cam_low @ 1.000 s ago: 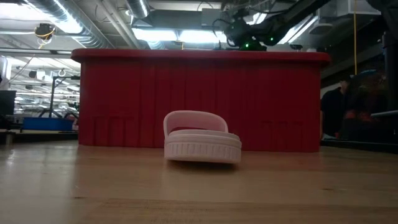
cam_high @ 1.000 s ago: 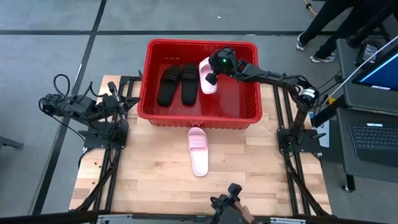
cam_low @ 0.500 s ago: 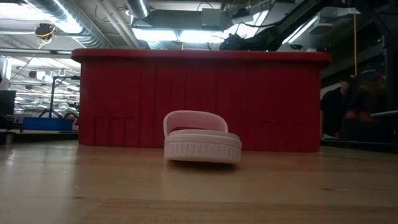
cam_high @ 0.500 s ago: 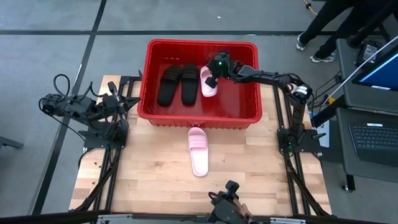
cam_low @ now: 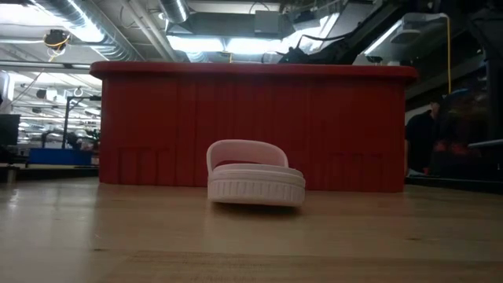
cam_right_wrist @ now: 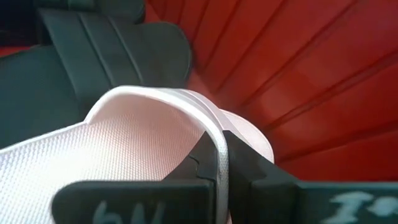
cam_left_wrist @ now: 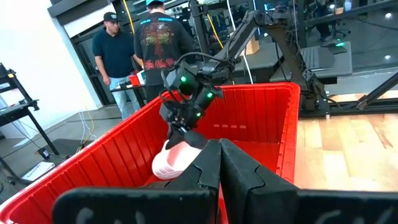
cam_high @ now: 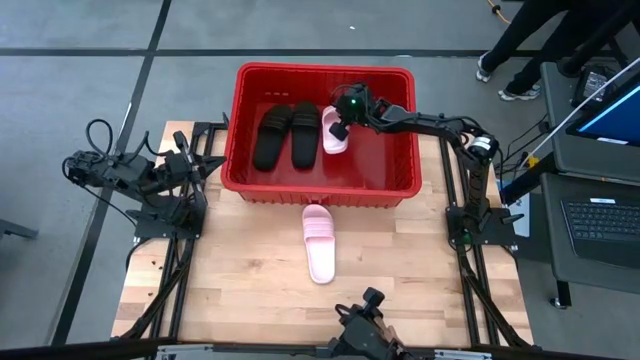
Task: Pick and place slides into bin
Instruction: Put the left pink slipper into the red bin
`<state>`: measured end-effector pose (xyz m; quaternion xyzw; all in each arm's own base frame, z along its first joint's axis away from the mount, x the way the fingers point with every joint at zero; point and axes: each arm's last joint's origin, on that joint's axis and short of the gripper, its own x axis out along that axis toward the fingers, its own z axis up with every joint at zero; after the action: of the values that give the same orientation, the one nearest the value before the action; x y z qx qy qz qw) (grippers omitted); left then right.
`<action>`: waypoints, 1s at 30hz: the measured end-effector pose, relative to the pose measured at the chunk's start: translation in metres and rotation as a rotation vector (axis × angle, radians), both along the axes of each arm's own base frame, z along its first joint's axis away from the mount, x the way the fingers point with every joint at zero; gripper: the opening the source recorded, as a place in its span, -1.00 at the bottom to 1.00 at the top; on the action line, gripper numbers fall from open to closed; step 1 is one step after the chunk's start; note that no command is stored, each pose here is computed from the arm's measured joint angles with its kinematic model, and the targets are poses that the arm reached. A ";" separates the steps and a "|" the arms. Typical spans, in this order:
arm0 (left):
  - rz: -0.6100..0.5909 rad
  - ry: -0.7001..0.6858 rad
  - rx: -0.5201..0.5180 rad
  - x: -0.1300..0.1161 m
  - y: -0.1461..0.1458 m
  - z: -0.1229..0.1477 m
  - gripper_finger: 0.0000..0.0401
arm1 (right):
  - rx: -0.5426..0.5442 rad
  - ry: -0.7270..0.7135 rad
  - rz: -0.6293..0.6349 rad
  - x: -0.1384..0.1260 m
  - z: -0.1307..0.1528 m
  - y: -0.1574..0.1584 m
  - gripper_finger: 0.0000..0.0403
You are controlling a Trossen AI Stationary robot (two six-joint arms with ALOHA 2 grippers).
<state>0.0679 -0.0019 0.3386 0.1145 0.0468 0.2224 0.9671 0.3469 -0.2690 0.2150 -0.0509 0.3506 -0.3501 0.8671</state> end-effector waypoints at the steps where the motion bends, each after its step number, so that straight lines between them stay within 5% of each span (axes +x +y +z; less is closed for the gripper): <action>1: 0.000 0.000 0.000 0.000 0.000 0.000 -0.99 | 0.002 0.003 -0.001 0.000 -0.002 -0.001 -0.94; 30: -0.004 -0.004 -0.007 0.000 0.000 0.000 -0.99 | 0.051 0.083 -0.005 -0.003 -0.020 -0.005 -0.73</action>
<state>0.0679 -0.0020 0.3387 0.1107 0.0457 0.2208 0.9679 0.3439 -0.2738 0.1947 -0.0424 0.3950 -0.3409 0.8521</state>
